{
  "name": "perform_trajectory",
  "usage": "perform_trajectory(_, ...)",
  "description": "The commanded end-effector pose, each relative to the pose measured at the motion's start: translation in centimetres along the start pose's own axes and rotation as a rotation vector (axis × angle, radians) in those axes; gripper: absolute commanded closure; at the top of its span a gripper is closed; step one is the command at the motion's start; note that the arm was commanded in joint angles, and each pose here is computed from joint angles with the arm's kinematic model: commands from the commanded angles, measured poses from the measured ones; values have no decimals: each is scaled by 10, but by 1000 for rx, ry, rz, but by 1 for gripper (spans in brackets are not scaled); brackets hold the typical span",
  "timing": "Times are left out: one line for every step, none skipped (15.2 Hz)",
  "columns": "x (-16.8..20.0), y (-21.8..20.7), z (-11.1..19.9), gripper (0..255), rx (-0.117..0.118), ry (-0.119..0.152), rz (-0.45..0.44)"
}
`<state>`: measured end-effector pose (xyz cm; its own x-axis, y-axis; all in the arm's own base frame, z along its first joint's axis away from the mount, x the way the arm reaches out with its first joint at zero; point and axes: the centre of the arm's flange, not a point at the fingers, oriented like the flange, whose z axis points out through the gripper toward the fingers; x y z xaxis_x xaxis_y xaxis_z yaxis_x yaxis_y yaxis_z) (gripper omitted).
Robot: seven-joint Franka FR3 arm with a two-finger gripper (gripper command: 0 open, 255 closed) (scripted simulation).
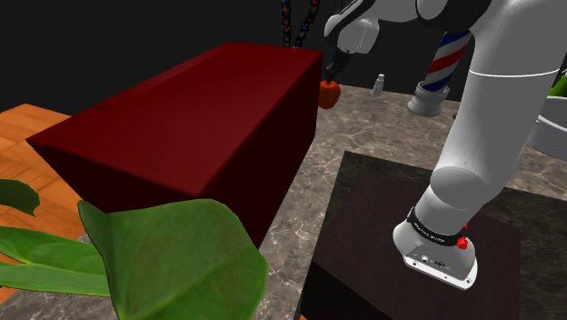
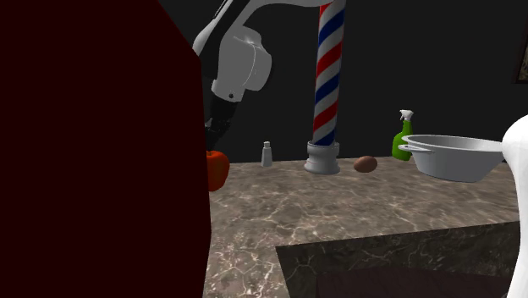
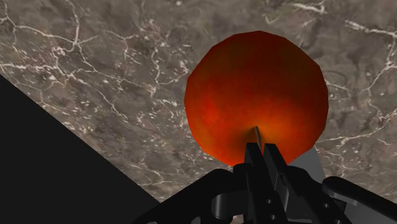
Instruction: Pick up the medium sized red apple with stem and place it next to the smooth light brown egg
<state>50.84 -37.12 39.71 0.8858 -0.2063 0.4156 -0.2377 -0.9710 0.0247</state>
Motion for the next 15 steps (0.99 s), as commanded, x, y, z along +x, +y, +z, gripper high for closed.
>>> perform_trajectory(0, 0, 0, 255, 0, 0, 0)
perform_trajectory(0, 0, 0, 255, 0, 0, 0)
perform_trajectory(0, 0, 0, 255, 0, 0, 0)
perform_trajectory(2, 0, -5, 255, 0, 0, 0)
perform_trajectory(4, 0, -10, 255, 0, 0, 0)
perform_trajectory(7, 0, -14, 255, 0, 0, 0)
perform_trajectory(9, 1, -19, 255, 0, 0, 0)
perform_trajectory(11, 1, -24, 255, 0, 0, 0)
perform_trajectory(13, 1, -29, 255, 0, 0, 0)
perform_trajectory(15, 1, -34, 255, 0, 0, 0)
perform_trajectory(18, 1, -38, 255, 0, 0, 0)
perform_trajectory(20, 1, -43, 255, 0, 0, 0)
perform_trajectory(22, 1, -48, 255, 0, 0, 0)
perform_trajectory(24, 1, -53, 255, 0, 0, 0)
perform_trajectory(26, 2, -58, 255, 0, 0, 0)
